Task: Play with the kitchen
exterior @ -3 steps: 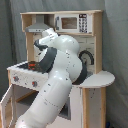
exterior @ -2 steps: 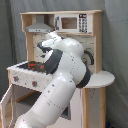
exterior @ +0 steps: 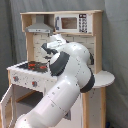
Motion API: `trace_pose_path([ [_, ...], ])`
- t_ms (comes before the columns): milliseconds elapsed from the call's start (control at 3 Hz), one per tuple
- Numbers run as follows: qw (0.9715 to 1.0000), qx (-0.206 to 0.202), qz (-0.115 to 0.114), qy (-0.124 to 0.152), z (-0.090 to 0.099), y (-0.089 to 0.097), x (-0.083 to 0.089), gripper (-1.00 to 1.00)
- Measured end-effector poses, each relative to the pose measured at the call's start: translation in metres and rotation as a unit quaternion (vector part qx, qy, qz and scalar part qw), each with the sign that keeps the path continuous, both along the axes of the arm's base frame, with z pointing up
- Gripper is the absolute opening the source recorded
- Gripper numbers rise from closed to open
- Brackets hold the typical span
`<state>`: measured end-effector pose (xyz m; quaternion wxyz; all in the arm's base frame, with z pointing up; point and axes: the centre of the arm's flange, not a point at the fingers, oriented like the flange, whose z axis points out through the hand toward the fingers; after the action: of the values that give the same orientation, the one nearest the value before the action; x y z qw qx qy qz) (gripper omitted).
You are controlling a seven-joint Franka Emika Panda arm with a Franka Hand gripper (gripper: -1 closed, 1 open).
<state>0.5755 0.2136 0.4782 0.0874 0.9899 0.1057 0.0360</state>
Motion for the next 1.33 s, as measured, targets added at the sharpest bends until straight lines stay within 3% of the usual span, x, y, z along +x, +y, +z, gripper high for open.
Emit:
trace_pose_path([
  [333, 1.0000, 0.000, 0.002, 0.001, 0.000, 0.000, 0.000, -1.00],
  [667, 0.9995, 0.008, 0.030, -0.011, 0.033, 0.028, -0.023, -1.00],
  [1000, 0.9996, 0.001, 0.025, -0.010, 0.057, 0.035, -0.041, -1.00],
  [1333, 0.9999, -0.014, 0.008, 0.001, 0.068, 0.040, -0.062, -1.00],
])
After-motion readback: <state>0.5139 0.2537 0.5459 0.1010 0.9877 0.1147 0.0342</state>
